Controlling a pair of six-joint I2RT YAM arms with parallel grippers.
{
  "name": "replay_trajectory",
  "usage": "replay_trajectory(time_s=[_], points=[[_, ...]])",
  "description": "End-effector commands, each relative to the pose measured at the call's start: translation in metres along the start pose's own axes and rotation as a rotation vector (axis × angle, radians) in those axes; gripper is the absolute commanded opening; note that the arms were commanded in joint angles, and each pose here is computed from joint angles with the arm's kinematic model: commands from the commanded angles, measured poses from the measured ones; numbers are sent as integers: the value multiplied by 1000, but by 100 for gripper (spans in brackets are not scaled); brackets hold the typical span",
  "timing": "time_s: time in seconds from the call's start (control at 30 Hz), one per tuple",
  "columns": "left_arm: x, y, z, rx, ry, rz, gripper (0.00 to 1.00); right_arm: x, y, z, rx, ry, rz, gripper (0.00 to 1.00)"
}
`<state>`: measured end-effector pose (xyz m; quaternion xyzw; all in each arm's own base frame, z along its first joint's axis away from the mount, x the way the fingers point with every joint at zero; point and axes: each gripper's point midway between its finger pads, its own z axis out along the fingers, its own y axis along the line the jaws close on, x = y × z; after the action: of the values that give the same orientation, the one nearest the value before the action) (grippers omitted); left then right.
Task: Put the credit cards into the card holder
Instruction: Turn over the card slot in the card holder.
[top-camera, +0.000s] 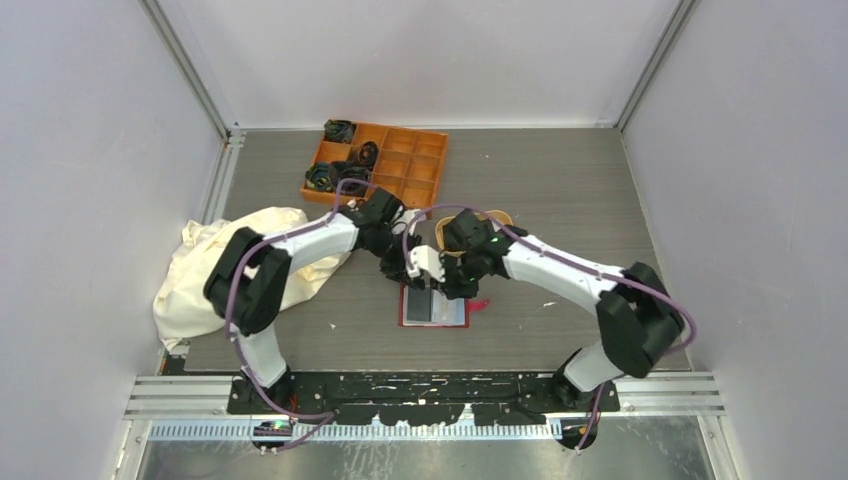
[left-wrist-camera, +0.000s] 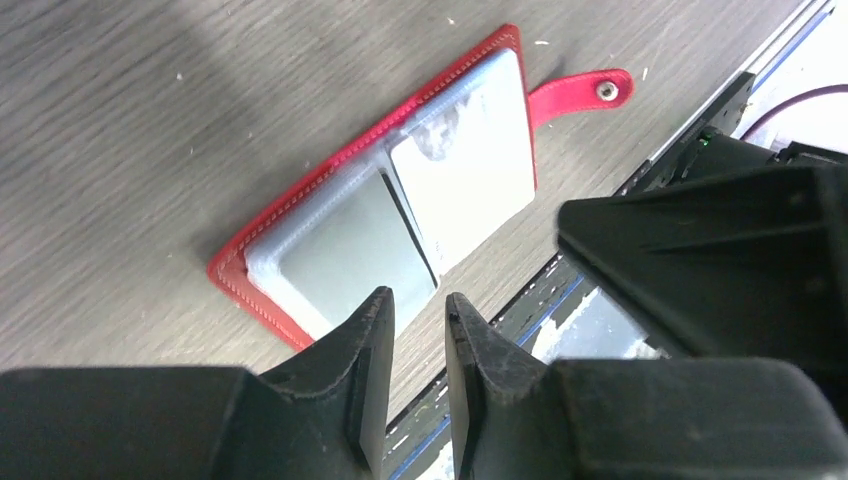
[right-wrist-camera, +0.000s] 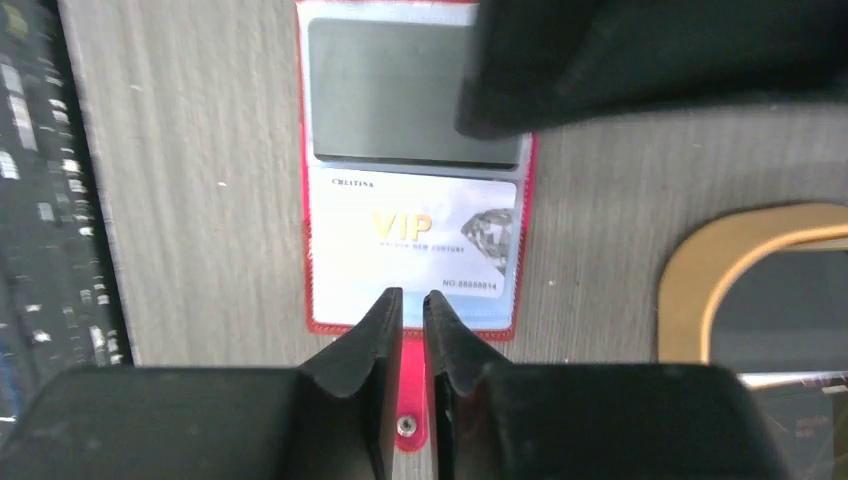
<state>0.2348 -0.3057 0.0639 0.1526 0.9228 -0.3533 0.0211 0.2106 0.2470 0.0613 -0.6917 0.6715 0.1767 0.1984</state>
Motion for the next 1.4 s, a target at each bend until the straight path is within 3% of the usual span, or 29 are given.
replay_trajectory(time_s=[0.0,0.17,0.33,0.5,0.53,0.7,0.87,1.0,1.37], points=[[-14,-22,-32,29,-192,90,27,-35,19,-45,-96,-277,37,24],[-8,-42,-64,120,-418,158,27,-36,21,-75,-131,-474,138,46],[2,-52,-107,176,-706,247,27,-42,10,-91,-276,-582,553,49],[22,-37,-124,186,-870,237,64,-27,-10,-70,-236,-551,827,48],[26,-33,-124,193,-888,220,68,-23,-12,-64,-234,-531,864,48],[40,-21,-113,241,-890,125,66,-4,-21,-41,-223,-408,1026,47],[43,-12,-98,260,-855,38,58,9,-22,-25,-234,-336,1114,45],[42,-8,-86,258,-812,7,50,17,-25,-18,-224,-289,1161,43],[37,2,-56,247,-714,-54,43,30,-20,4,-292,-191,1284,36]])
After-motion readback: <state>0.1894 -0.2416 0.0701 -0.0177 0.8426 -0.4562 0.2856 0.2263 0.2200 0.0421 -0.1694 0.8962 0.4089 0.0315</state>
